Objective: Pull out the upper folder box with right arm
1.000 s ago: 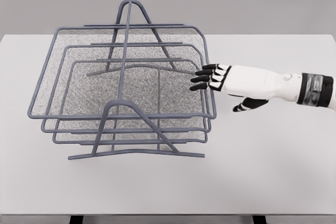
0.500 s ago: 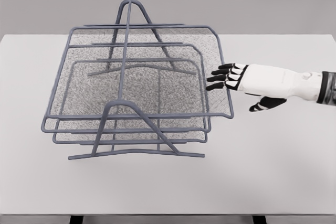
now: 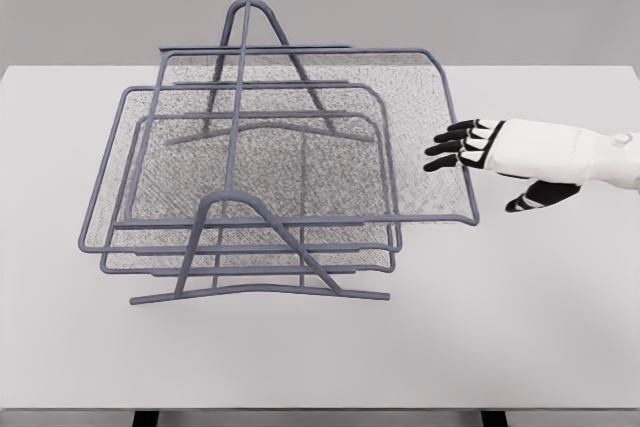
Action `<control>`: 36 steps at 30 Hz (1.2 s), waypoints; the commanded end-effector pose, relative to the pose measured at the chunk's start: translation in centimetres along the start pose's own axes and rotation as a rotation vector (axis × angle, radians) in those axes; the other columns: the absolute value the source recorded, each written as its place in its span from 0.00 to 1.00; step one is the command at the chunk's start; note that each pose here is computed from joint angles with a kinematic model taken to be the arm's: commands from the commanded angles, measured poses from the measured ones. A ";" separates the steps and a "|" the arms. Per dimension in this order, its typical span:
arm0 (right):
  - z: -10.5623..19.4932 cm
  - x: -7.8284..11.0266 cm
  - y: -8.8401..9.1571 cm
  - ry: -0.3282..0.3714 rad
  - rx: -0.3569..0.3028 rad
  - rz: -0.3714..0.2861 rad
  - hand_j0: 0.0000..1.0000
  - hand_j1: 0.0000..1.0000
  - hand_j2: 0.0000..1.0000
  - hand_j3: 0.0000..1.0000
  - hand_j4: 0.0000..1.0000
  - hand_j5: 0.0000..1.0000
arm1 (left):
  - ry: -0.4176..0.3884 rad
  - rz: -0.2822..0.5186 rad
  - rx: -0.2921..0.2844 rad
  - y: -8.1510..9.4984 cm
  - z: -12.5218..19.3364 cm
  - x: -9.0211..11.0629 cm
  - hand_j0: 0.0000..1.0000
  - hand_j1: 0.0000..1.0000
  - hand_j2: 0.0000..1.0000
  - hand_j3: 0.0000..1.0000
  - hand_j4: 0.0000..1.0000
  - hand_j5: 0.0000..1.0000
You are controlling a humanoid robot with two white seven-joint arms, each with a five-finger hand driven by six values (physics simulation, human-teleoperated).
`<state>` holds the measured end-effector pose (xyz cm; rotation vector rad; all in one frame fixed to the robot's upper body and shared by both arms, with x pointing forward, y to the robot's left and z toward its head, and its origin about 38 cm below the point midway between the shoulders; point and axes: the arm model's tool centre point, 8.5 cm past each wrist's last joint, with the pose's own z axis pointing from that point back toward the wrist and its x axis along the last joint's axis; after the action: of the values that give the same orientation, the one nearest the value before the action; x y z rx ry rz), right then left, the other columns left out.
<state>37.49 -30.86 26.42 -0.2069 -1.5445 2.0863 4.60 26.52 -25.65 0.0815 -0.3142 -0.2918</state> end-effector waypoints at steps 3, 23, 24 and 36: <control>0.9 -1.0 0.8 0.075 0.088 0.078 1.00 1.00 1.00 1.00 1.00 1.00 | 0.000 0.001 0.000 0.0 0.0 0.0 1.00 1.00 1.00 1.00 1.00 1.00; 3.4 -2.0 0.0 0.144 0.096 0.090 1.00 1.00 1.00 1.00 1.00 1.00 | 0.000 0.001 0.000 0.0 0.0 0.0 1.00 1.00 1.00 1.00 1.00 1.00; 3.4 -2.0 -0.1 0.143 0.094 0.094 1.00 1.00 1.00 1.00 1.00 1.00 | 0.000 0.001 0.000 0.0 0.0 0.0 1.00 1.00 1.00 1.00 1.00 1.00; 4.6 -1.9 -1.9 0.148 0.038 0.091 1.00 1.00 1.00 1.00 1.00 1.00 | 0.000 0.001 0.000 0.0 0.0 0.0 1.00 1.00 1.00 1.00 1.00 1.00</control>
<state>37.82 -34.84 29.70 -0.3809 -1.4727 2.0748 4.60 26.52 -25.65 0.0815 -0.3142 -0.2918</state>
